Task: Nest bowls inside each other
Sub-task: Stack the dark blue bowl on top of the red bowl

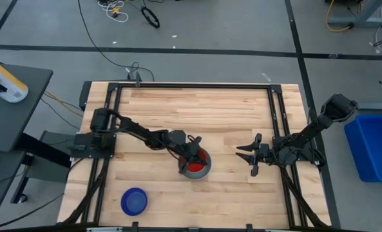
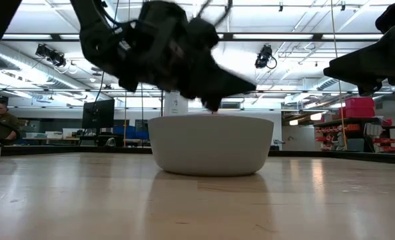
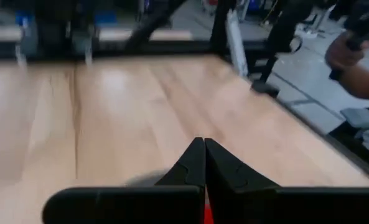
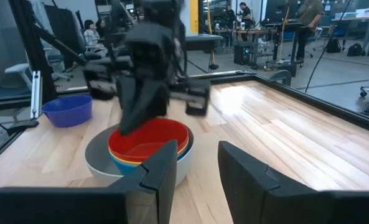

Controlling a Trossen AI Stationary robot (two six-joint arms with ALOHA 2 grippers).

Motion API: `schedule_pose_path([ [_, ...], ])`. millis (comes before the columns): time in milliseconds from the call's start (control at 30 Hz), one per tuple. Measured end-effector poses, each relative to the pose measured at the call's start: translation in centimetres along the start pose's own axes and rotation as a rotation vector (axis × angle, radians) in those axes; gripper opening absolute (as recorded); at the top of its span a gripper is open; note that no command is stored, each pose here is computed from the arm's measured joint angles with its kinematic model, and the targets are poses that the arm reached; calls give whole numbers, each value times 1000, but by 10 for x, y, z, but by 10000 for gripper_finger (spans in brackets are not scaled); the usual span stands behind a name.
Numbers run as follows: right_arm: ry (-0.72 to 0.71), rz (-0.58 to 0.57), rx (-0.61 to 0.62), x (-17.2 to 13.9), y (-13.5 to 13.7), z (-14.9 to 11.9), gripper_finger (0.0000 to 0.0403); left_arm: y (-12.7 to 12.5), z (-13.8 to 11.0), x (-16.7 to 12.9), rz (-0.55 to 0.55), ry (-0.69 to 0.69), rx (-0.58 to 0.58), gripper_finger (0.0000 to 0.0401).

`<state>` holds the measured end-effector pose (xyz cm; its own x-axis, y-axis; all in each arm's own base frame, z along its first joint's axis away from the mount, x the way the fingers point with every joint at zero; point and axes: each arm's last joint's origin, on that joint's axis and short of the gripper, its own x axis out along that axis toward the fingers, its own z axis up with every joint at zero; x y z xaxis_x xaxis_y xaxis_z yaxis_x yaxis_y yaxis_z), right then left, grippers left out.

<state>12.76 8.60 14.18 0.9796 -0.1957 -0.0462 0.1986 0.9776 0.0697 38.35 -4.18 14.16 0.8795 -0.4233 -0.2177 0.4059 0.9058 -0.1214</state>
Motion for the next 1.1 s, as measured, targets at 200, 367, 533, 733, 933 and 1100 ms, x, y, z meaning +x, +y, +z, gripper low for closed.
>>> schedule_pose_path([
  [200,3,8,-3,0,0,0,125,-36,15,-18,131,128,106,1],
  [367,30,13,-10,0,0,-4,128,-95,22,-59,339,286,179,0],
  [533,40,23,-2,0,0,-5,130,-140,30,-106,387,413,62,0],
  [733,42,23,40,0,0,-5,130,-164,11,-147,410,692,-158,0],
  [933,42,23,49,0,0,-5,129,-188,2,-156,287,820,-276,7],
  [1100,41,22,53,0,0,-5,139,-202,0,-159,240,820,-303,70],
])
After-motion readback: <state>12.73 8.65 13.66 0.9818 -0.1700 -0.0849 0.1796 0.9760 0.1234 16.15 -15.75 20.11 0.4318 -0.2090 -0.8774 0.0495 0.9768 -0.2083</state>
